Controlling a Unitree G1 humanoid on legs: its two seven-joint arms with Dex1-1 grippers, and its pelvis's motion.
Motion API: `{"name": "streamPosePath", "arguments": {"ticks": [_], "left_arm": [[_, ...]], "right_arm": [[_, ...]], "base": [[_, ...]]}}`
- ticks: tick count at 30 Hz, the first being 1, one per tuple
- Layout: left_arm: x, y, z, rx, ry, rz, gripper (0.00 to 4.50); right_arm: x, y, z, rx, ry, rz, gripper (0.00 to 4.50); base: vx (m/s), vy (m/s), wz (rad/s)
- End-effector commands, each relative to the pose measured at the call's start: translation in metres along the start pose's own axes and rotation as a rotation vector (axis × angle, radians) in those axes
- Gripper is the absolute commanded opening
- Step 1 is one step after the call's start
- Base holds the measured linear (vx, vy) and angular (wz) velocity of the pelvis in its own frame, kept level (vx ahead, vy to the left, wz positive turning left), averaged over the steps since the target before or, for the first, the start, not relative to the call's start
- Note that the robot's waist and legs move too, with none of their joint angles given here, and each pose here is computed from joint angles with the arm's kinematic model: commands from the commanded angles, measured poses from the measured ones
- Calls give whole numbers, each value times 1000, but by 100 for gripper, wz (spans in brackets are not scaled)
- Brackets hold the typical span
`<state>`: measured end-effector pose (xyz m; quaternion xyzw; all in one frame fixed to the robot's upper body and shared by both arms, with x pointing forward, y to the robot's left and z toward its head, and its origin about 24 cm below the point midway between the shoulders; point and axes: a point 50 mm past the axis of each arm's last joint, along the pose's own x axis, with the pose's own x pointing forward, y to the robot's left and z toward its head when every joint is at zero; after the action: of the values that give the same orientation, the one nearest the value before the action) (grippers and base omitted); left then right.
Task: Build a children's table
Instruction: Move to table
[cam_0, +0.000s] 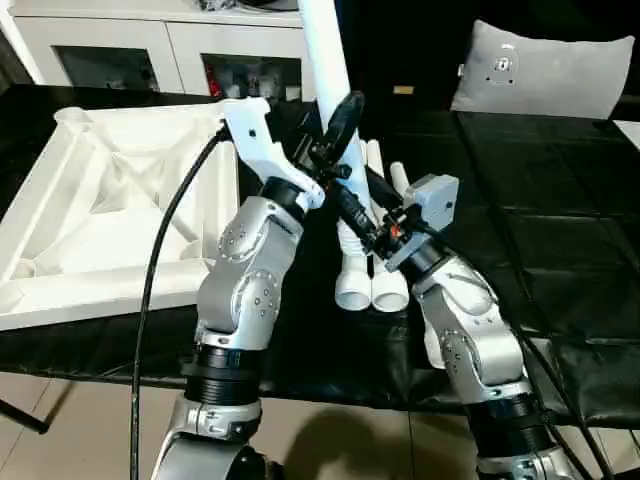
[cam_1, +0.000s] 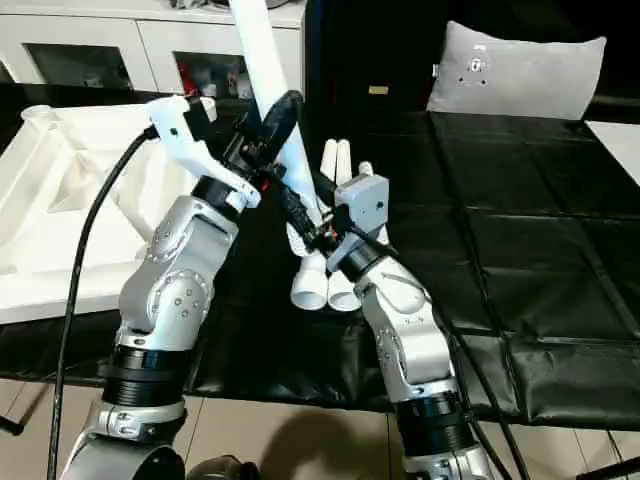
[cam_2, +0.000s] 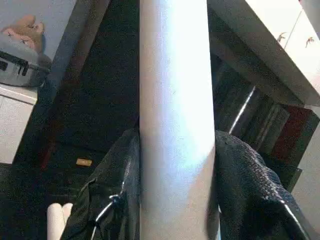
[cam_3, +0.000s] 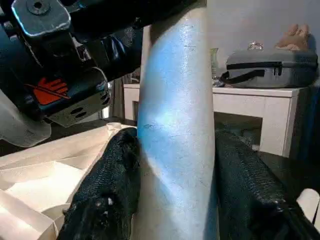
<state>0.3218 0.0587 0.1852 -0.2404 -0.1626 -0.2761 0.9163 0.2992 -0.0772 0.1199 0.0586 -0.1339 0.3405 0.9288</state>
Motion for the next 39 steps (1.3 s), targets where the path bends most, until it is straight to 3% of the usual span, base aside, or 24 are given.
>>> {"name": "streamPosePath", "arguments": {"ticks": [1, 16, 17, 18, 21, 29, 33, 36, 39], "left_arm": [[0, -1, -1, -3, 2, 5, 184], [-1, 4, 0, 7, -5, 42, 184], [0, 5, 0, 8, -5, 48, 184], [0, 5, 0, 9, -6, 52, 184], [0, 7, 0, 13, -8, 64, 184], [-1, 19, 5, 41, -14, 106, 184], [0, 27, 11, 55, 5, 99, 184], [-4, 35, 15, 69, 46, 61, 182], [-6, 39, 16, 52, 60, 49, 182]], "right_arm": [[5, 3, 2, -25, -5, 21, 189], [4, -1, -3, -19, 40, 14, 189], [3, -2, -4, -19, 45, 12, 243], [3, -3, -4, -18, 49, 9, 256], [1, -5, -4, -11, 54, 2, 264], [-5, -10, 1, 13, 41, 26, 341], [-14, -26, 9, 31, 27, -1, 375], [-26, -50, 22, 86, -16, -69, 401], [-33, -58, 28, 139, -31, -64, 426]], "base": [[0, 0, 0], [0, 0, 0], [0, 0, 0], [0, 0, 0], [0, 0, 0], [0, 0, 0], [0, 0, 0], [0, 0, 0], [0, 0, 0]]}}
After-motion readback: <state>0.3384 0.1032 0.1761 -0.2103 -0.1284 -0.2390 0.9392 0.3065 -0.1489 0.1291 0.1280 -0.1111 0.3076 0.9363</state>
